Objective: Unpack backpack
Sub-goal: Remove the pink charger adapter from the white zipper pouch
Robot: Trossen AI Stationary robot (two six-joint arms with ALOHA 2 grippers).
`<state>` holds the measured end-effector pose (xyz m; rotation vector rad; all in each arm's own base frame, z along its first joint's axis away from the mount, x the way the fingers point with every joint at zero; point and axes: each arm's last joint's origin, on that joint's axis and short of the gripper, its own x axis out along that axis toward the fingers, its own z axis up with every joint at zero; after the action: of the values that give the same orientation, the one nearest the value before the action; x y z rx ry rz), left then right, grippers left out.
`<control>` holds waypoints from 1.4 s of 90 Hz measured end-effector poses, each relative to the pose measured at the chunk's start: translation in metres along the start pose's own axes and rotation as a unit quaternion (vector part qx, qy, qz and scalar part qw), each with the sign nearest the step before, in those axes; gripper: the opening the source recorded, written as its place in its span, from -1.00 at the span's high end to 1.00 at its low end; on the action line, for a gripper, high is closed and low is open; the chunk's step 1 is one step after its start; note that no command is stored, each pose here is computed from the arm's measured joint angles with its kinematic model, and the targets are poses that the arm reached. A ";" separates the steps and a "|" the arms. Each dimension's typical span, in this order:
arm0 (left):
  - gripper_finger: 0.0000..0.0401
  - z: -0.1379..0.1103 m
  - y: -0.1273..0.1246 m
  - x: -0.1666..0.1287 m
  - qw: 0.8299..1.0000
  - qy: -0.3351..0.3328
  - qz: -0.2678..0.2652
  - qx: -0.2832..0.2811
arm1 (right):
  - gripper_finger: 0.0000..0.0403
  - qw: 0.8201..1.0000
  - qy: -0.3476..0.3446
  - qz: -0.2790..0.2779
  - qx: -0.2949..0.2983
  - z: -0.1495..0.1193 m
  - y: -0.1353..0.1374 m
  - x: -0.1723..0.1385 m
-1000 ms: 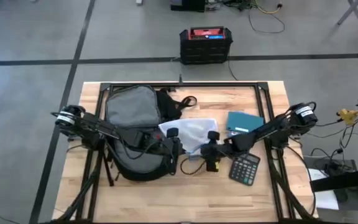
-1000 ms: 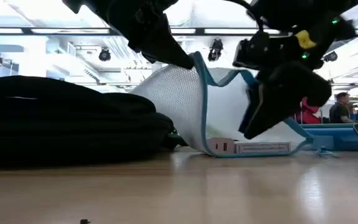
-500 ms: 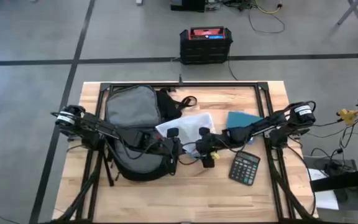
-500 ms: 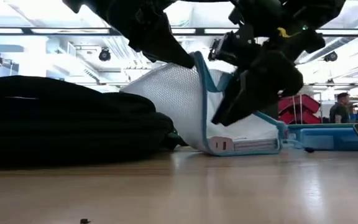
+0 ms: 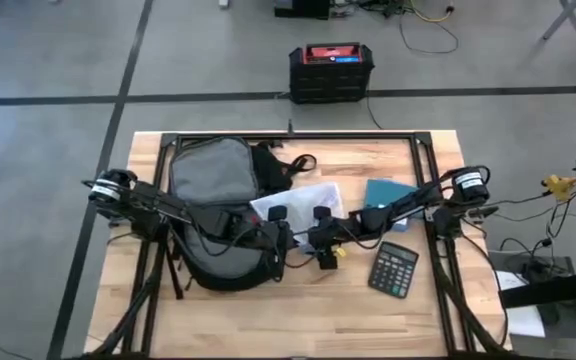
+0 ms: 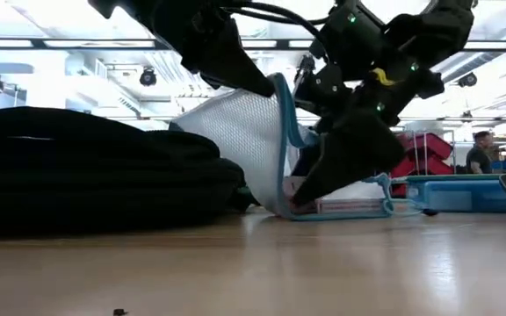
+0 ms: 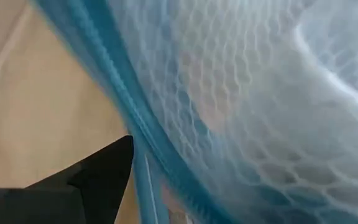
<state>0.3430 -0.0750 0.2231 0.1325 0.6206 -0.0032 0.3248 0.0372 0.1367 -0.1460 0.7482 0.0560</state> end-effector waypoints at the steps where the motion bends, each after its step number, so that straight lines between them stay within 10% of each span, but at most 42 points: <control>1: 1.00 0.000 0.000 0.000 1.000 0.000 0.000 0.000 | -0.50 1.000 0.000 0.000 -0.001 0.000 0.000 0.000; 89: 1.00 0.000 0.000 0.000 1.000 0.001 0.000 0.000 | -0.24 0.999 0.008 0.036 0.021 -0.007 -0.006 0.009; 126: 1.00 0.000 0.000 0.000 1.000 0.002 0.000 0.001 | 0.42 0.999 -0.011 0.016 0.033 0.002 -0.005 0.004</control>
<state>0.3428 -0.0750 0.2228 0.1336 0.6243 -0.0034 0.3297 0.0328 0.1357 -0.0707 0.7290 0.0629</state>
